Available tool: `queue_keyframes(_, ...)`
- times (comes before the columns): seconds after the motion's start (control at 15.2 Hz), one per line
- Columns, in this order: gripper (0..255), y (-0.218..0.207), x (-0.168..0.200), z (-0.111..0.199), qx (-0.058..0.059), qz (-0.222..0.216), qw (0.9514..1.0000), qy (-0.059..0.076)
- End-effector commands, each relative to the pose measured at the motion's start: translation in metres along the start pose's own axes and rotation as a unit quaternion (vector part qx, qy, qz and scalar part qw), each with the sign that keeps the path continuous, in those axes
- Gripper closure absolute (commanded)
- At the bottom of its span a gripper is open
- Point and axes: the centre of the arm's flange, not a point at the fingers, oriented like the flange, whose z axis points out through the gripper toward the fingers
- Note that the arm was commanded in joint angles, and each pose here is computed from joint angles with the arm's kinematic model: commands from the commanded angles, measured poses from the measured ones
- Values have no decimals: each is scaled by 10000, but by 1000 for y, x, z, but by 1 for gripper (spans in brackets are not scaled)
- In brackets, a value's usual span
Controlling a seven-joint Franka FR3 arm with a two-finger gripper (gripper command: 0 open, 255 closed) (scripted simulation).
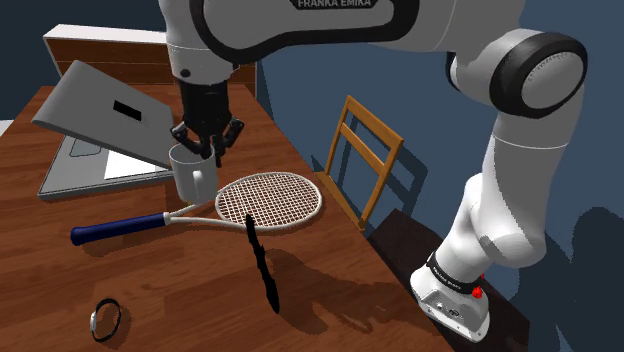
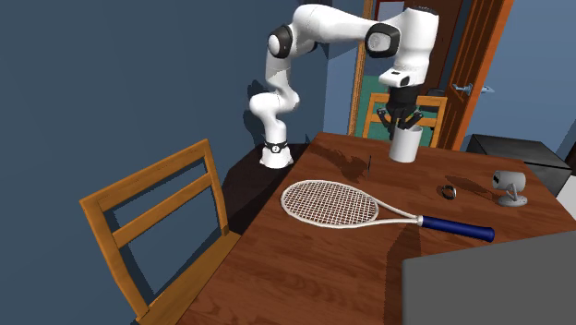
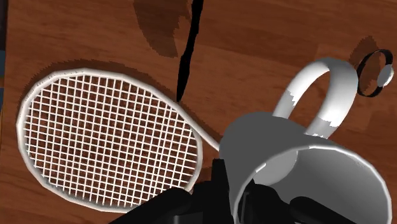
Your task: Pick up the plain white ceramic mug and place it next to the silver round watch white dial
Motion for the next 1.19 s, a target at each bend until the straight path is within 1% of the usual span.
queue_keyframes(0.0,255,-23,-15,1,1,7,10000,0)
queue_keyframes(0.73,255,-140,-96,3,1,7,10000,0)
queue_keyframes(1.12,255,-140,-95,35,1,7,10000,0)
